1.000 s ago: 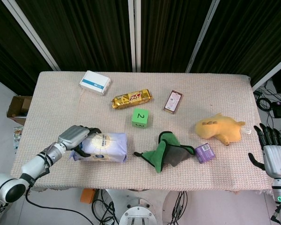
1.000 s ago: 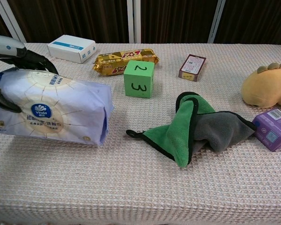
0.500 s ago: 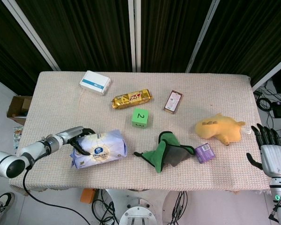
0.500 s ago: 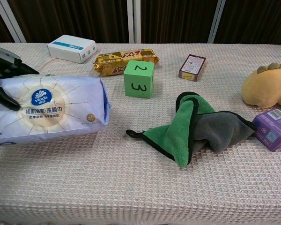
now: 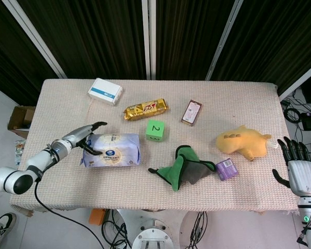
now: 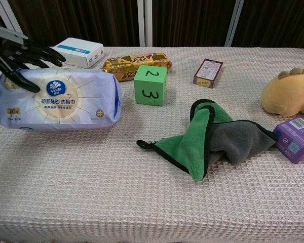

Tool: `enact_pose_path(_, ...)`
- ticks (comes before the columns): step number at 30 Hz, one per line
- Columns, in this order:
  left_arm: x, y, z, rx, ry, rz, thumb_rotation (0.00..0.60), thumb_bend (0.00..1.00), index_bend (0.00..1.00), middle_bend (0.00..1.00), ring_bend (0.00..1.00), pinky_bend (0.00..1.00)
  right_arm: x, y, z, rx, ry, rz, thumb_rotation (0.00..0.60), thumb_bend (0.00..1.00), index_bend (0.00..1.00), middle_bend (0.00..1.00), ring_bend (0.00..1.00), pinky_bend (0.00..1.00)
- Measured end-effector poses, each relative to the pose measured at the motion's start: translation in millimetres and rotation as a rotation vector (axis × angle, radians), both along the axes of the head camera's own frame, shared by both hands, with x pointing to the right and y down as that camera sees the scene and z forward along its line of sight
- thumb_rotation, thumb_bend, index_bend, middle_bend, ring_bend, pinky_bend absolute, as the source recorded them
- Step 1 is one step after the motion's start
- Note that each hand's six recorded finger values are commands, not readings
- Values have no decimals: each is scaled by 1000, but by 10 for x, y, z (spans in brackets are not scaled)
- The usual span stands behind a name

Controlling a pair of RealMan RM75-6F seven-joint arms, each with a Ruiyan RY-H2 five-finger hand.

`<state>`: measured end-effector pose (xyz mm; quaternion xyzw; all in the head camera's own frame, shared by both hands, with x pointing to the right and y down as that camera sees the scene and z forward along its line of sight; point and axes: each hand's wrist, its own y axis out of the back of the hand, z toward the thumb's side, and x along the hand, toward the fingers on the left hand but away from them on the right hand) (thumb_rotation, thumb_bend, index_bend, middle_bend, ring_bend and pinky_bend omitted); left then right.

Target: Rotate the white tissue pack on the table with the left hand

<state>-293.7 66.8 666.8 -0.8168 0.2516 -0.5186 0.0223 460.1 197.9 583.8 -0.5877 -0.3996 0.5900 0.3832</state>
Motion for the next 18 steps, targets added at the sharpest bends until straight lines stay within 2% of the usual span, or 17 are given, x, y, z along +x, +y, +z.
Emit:
enact_pose_path(7, -40, -61, 22, 72, 3, -35, 600, 159, 3, 0, 4, 194, -38, -2, -15, 7, -5, -9, 600, 189, 0, 0, 0, 0)
enact_pose_path(15, -46, -188, -38, 203, 11, -76, 600, 145, 3, 0, 4, 194, -48, 7, -10, -2, -15, -10, 600, 195, 0, 0, 0, 0)
enact_pose_path(18, -30, -172, -70, 214, 22, -86, 600, 132, 3, 0, 4, 194, -43, 14, -5, -4, -16, -8, 600, 196, 0, 0, 0, 0)
